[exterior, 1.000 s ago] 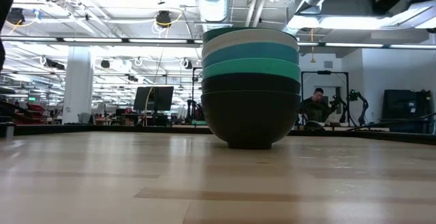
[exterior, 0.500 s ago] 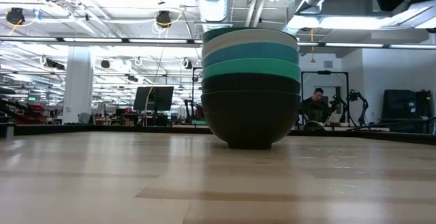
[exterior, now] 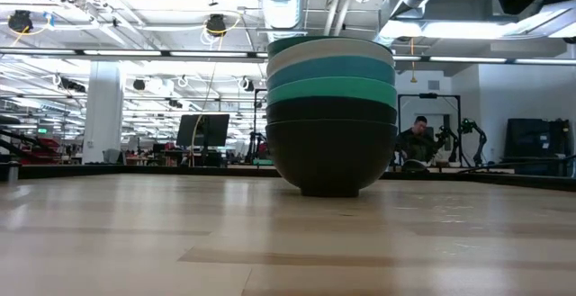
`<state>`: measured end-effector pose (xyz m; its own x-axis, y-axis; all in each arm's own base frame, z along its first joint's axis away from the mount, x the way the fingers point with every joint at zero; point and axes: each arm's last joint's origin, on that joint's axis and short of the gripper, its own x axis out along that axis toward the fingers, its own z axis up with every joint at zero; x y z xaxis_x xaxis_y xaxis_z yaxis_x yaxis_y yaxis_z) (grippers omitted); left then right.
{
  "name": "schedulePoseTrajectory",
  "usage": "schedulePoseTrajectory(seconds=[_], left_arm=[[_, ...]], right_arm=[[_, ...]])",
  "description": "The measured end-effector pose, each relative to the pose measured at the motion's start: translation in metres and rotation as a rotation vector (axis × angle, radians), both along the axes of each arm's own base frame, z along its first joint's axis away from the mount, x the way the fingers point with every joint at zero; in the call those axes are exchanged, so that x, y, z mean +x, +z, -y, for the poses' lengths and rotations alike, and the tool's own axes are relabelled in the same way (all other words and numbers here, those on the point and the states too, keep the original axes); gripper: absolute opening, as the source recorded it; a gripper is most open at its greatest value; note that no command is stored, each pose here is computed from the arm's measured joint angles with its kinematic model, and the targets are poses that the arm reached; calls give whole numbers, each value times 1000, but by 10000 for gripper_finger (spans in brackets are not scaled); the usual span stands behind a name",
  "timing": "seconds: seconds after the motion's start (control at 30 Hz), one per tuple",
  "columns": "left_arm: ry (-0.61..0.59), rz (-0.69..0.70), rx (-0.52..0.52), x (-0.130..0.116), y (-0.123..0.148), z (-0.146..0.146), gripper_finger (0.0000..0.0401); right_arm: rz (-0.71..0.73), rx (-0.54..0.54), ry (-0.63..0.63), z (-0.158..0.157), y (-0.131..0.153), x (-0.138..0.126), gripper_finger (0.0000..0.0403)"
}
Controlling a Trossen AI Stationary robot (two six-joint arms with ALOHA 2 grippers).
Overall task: Nest bowls inside each other
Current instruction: Return to Home Position
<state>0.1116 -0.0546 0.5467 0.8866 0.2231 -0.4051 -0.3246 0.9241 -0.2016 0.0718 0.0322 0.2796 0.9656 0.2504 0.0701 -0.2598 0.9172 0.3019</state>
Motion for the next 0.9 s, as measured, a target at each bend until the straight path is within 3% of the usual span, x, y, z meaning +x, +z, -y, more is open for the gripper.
schedulePoseTrajectory(seconds=[0.27, 0.4, 0.53, 0.7, 0.9], left_arm=[[29, -7, -11, -41, -25, -29, 89], [57, -6, -68, -62, -56, -44, 89], [39, 66, -91, -68, -99, -48, 89], [-159, 200, -44, -56, -161, -36, 89], [-454, 479, -40, -41, -214, -18, 89]], right_arm=[[5, 5, 0, 0, 1, 0, 43], [7, 6, 0, 0, 1, 0, 43], [12, 9, 0, 0, 1, 0, 43], [23, 15, -2, 0, 2, 0, 43], [48, 29, -2, 0, 5, 0, 43]])
